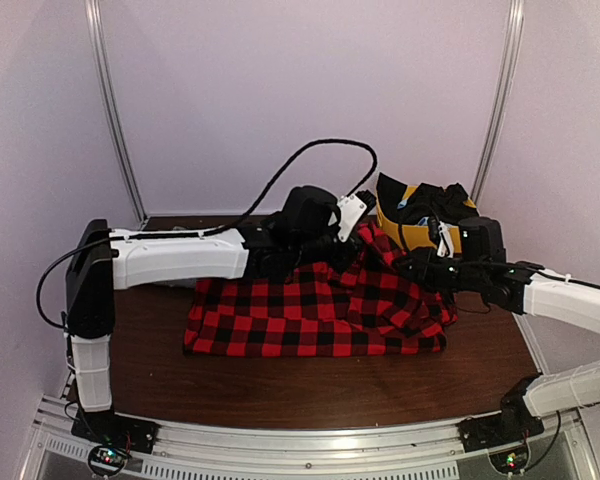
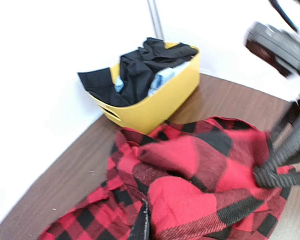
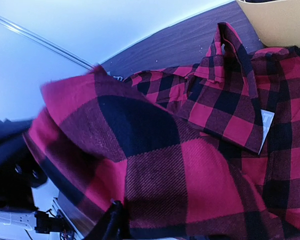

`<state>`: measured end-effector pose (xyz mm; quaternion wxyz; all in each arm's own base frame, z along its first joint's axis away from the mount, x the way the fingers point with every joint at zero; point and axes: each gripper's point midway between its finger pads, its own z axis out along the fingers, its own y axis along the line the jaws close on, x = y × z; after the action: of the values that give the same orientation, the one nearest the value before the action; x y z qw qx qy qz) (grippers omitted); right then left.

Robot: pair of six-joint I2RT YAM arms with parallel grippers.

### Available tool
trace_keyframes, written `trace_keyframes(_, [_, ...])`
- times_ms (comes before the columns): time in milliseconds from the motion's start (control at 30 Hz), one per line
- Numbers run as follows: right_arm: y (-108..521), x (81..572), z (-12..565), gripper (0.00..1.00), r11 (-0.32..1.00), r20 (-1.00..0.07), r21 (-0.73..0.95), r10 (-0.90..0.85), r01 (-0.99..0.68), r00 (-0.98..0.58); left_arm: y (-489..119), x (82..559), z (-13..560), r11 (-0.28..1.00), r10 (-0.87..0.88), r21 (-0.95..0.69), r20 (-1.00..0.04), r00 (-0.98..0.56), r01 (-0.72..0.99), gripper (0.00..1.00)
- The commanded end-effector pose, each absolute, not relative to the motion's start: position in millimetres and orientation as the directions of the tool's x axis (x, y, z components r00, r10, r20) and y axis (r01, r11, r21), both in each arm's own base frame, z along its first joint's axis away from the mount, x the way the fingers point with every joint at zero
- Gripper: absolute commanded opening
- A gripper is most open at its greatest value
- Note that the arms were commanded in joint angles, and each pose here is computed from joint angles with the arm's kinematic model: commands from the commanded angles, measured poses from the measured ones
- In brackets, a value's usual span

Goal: Fold and stack the long sleeve shirts
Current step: Pass from the right arm to the left, then adjust the 1/3-folded tank top at the center of the board.

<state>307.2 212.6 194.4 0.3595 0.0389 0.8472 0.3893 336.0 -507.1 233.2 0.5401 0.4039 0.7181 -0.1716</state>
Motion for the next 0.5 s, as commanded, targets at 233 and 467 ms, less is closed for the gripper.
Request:
trace_keyframes(233, [202.7, 290.9, 183.2, 0.51, 0.711, -0.612, 0.657, 0.309, -0.250, -0.728, -465.2, 388.7, 319.6, 0.699, 0.349, 0.194, -0.933, -0.091, 0.688, 0.00])
trace_keyframes(467, [199.1, 267.2, 153.1, 0.49, 0.707, -0.579, 0.664, 0.279, -0.243, -0.766, -458.5, 398.4, 345.4, 0.714, 0.329, 0.201, -0.942, -0.067, 0.671, 0.00])
